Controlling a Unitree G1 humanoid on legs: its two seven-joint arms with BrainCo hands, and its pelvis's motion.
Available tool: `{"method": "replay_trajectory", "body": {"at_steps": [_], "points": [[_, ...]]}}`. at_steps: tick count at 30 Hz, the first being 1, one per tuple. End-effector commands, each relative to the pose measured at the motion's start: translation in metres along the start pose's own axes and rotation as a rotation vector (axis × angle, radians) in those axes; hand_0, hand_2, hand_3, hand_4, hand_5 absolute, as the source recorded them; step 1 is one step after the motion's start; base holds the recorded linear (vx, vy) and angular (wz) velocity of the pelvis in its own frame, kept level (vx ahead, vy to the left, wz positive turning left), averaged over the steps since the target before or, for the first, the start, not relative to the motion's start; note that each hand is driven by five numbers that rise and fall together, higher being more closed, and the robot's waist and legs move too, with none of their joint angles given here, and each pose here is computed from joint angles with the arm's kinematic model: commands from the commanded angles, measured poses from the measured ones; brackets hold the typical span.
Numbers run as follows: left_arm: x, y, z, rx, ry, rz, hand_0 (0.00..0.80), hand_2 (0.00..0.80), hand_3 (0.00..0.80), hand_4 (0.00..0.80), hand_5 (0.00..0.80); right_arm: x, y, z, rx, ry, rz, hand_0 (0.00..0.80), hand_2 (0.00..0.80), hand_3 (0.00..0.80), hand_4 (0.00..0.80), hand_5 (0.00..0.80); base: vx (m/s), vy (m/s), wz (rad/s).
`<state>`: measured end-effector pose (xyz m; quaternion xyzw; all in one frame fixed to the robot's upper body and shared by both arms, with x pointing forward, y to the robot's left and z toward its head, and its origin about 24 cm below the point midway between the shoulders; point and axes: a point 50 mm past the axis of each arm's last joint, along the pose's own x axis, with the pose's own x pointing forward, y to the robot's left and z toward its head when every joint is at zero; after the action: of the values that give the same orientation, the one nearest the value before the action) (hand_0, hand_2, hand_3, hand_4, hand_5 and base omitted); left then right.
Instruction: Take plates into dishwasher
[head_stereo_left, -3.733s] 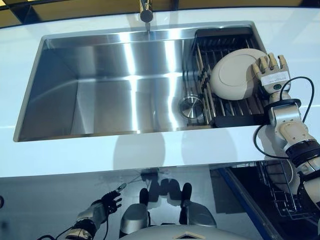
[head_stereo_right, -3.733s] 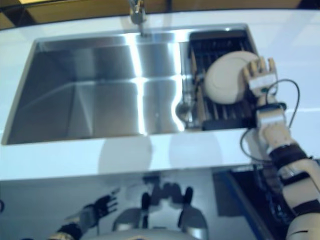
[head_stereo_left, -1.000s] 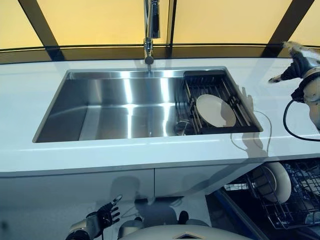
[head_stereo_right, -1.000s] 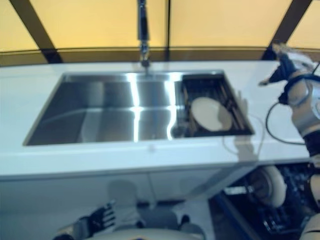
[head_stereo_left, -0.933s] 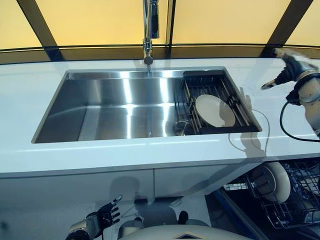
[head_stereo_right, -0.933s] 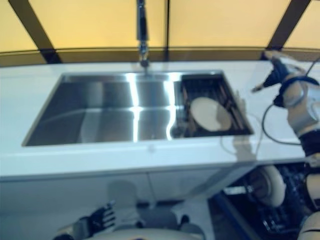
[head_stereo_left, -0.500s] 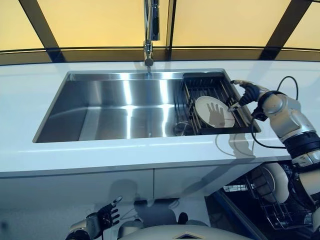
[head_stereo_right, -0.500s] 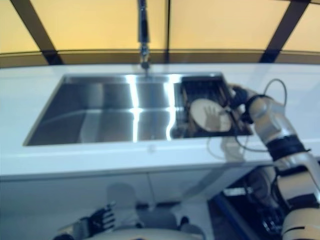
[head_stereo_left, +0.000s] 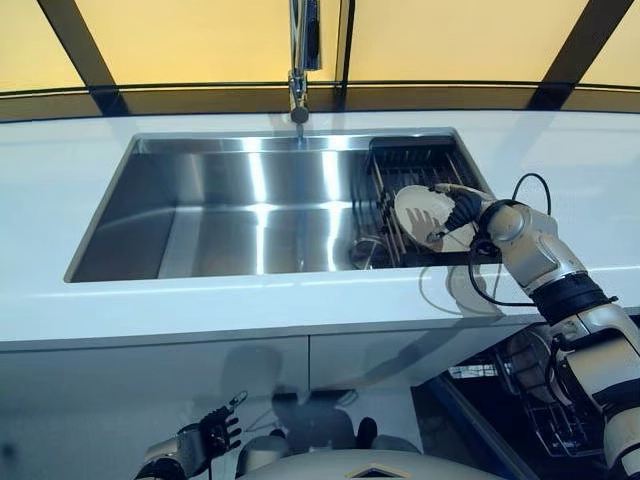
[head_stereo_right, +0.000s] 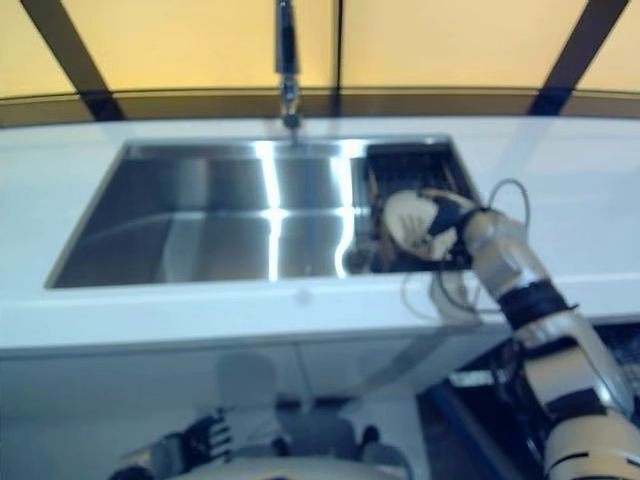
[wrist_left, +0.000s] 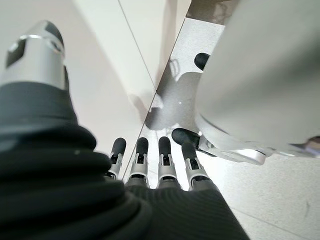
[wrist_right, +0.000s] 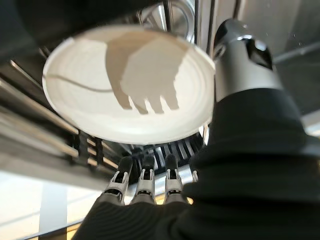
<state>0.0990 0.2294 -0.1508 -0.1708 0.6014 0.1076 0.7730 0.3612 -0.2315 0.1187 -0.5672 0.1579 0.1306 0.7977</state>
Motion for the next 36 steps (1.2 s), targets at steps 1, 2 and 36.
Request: {"method": "replay_trajectory", "body": {"at_steps": [1, 2, 36], "points": [[0.0, -0.01, 0.025, 0.068, -0.049, -0.001, 0.0, 0.0, 0.0, 0.0, 0.0, -0.001, -0.011, 0.018, -0.088, -0.039, -0.044, 0.0, 0.0, 0.0, 0.0, 0.0, 0.0, 0.0, 0.0], [-0.001, -0.01, 0.027, 0.068, -0.051, -0.001, 0.0, 0.0, 0.0, 0.0, 0.0, 0.0, -0.009, 0.02, -0.089, -0.04, -0.042, 0.0, 0.0, 0.0, 0.0, 0.0, 0.0, 0.0, 0.0], [-0.003, -0.033, 0.052, 0.05, -0.115, -0.024, 0.0, 0.0, 0.0, 0.0, 0.0, 0.007, -0.016, 0.019, -0.188, 0.134, -0.173, 0.0, 0.0, 0.0, 0.0, 0.0, -0.015, 0.0, 0.01]]}}
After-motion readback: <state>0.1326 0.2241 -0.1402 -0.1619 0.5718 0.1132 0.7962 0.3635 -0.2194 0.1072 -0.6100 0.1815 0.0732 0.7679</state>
